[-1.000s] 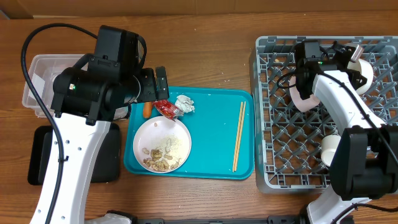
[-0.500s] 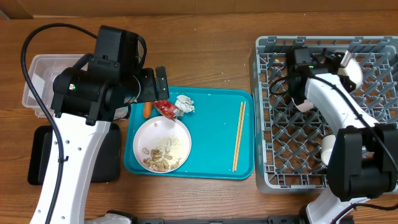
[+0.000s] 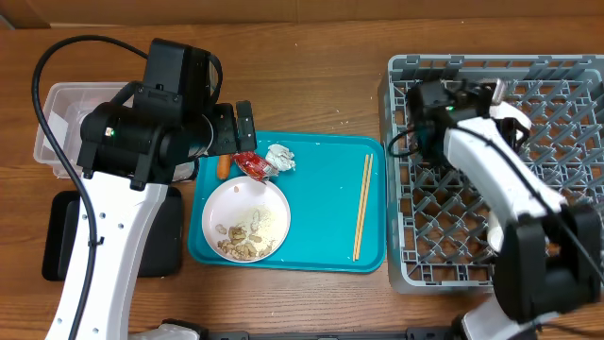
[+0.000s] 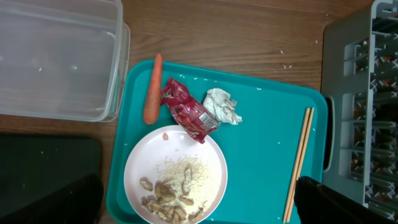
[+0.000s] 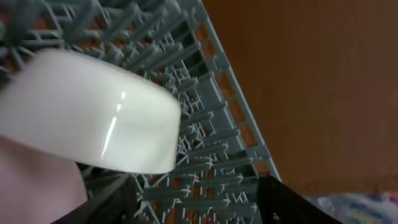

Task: Sort waste into correct bins and load items into the dishwasher
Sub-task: 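Grasp one wooden chopstick on the tray with the right gripper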

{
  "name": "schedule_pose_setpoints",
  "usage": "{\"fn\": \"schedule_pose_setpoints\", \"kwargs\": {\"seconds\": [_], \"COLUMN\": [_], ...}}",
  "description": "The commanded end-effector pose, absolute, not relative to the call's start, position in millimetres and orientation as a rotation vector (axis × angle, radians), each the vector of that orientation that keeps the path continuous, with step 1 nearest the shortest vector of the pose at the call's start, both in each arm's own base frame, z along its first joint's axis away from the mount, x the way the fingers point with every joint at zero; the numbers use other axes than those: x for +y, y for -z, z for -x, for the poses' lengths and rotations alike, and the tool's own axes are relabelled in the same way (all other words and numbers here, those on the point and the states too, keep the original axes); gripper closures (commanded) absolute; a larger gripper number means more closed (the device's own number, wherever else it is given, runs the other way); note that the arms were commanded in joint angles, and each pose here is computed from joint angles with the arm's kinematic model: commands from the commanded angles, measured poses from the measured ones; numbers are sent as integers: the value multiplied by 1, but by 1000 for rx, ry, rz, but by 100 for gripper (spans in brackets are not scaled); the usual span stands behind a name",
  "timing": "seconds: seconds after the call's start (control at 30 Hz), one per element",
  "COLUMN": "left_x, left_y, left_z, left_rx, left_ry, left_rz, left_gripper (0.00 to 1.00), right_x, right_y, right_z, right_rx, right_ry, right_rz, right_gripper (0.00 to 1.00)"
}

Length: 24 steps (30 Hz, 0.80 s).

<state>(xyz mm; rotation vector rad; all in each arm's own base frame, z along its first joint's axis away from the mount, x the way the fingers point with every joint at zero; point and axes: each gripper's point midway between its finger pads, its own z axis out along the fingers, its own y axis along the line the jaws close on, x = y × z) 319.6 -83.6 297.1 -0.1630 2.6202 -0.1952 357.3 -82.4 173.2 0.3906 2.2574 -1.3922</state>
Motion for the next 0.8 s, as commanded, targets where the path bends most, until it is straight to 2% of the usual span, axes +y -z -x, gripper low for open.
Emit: {"fn": "schedule_pose_setpoints", "kwargs": {"seconds": [0.0, 0.23, 0.4, 0.53, 0.63, 0.77], "left_x": [-82, -82, -82, -82, -82, -82], "left_y": [-300, -300, -300, -300, -300, -300], "left_z": [-323, -323, -323, -323, -323, -323], "left_rx": [2609, 2609, 2609, 2609, 2609, 2609], "left_ry": [191, 190, 191, 191, 191, 191], "left_rz": [181, 181, 181, 181, 181, 181], "left_gripper": [0, 0, 0, 0, 0, 0], "right_x": [-58, -13, 56, 108, 132, 148], "right_y": [-240, -258, -239, -218, -197, -149], "right_z": [-351, -331, -322, -309, -300, -288], "right_rx": [2127, 2243, 2455, 2607, 2692, 2843], "right_ry": [1165, 649, 112, -162, -221, -153], "right_rz": [-458, -448, -316, -125, -42, -13], "right_gripper": [31, 31, 43, 44, 46, 51]}}
